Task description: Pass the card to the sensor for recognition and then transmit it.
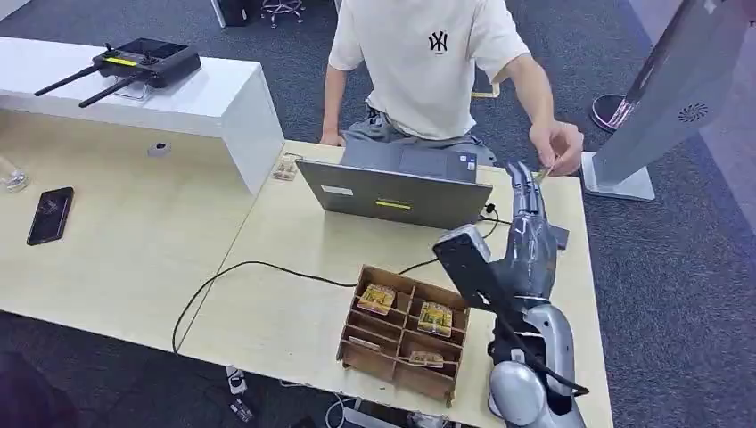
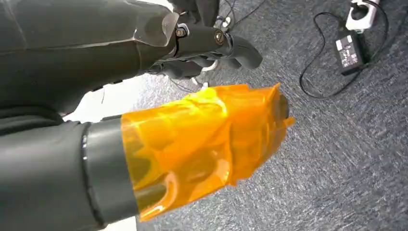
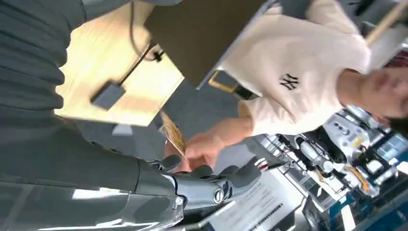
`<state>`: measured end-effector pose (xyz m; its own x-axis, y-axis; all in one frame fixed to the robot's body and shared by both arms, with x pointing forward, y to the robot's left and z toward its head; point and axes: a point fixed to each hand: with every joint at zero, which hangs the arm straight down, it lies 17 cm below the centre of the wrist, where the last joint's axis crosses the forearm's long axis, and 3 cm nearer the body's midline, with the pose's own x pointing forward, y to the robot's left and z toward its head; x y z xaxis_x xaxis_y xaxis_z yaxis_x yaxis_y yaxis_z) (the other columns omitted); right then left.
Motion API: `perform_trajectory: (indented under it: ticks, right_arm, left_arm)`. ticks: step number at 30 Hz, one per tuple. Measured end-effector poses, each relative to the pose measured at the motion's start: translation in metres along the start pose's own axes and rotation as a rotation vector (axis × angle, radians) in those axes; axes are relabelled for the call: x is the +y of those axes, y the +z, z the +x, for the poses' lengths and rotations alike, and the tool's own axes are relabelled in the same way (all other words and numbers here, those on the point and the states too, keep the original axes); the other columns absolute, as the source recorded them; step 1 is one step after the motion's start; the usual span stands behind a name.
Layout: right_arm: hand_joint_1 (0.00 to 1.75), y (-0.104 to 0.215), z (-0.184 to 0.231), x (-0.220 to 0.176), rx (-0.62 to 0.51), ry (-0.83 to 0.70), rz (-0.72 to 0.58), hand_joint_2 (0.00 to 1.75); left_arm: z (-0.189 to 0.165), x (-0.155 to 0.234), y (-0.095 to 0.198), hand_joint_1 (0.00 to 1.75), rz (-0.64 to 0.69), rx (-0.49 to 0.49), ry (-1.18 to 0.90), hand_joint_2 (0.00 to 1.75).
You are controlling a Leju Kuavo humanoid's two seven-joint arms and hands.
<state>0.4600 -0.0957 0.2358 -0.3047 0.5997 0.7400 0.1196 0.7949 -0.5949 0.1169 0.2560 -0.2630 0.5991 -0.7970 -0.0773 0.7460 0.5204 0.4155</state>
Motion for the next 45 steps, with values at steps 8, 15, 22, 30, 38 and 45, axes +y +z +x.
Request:
perform_trajectory:
  ticks: [8,15,22,30,38,45]
  right_arm:
    - [0.0,0.011,0.003,-0.013,-0.002,-0.115,-0.045,1.75]
    - [0.0,0.031,0.003,-0.035,0.004,-0.342,-0.137,1.75]
    - [0.0,0.083,-0.019,-0.049,0.065,-0.46,-0.168,1.75]
    - [0.0,0.141,-0.045,-0.032,0.144,-0.406,-0.062,1.75]
    - [0.0,0.166,-0.039,-0.007,0.116,-0.299,0.063,1.75]
    - [1.75,0.178,-0.016,0.019,0.025,-0.23,0.158,1.75]
  left_arm:
    - [-0.007,-0.005,0.0,0.0,0.0,0.01,0.031,0.0]
    - [-0.01,-0.008,0.0,0.0,0.001,0.011,0.074,0.0]
    - [-0.02,-0.021,0.002,0.0,-0.01,0.024,0.137,0.0]
    - [-0.029,-0.033,0.004,0.0,-0.032,0.053,0.197,0.0]
    - [-0.031,-0.038,0.005,0.0,-0.044,0.064,0.213,0.0]
    - [-0.03,-0.038,0.005,0.0,-0.046,0.058,0.212,0.0]
